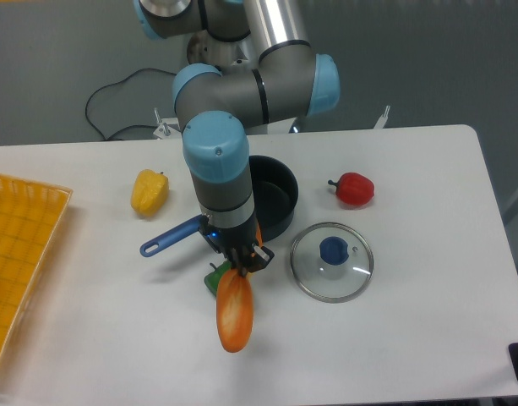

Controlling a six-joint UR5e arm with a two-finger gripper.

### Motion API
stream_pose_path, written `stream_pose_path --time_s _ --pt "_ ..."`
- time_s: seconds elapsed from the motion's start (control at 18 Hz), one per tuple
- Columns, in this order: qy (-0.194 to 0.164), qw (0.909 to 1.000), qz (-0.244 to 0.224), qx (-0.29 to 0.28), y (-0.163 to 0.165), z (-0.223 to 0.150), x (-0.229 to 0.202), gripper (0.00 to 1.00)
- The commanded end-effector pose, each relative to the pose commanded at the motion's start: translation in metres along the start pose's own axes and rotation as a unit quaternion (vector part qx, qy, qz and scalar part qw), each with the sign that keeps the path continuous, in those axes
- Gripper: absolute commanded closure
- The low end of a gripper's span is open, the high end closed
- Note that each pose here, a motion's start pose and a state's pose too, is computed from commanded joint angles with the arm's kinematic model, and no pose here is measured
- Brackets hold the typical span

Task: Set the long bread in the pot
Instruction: 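Lift the held orange bread loaf and swing it toward the black pot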

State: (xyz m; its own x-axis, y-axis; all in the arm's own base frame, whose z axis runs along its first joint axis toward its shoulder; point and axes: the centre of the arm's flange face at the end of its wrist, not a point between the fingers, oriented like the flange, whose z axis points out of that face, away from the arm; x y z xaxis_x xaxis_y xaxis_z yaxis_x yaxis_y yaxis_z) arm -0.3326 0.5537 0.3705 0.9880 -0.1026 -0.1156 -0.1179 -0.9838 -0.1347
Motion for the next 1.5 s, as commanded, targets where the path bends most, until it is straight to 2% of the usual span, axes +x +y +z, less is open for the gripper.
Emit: stream_pose_path --time_s 1.06,1.5 --pt "0.012 0.9998 0.01 -0.01 0.009 0.016 0.023 0.97" --pt "0.018 0.9959 0.088 -0.01 0.014 0.025 0.028 0.97"
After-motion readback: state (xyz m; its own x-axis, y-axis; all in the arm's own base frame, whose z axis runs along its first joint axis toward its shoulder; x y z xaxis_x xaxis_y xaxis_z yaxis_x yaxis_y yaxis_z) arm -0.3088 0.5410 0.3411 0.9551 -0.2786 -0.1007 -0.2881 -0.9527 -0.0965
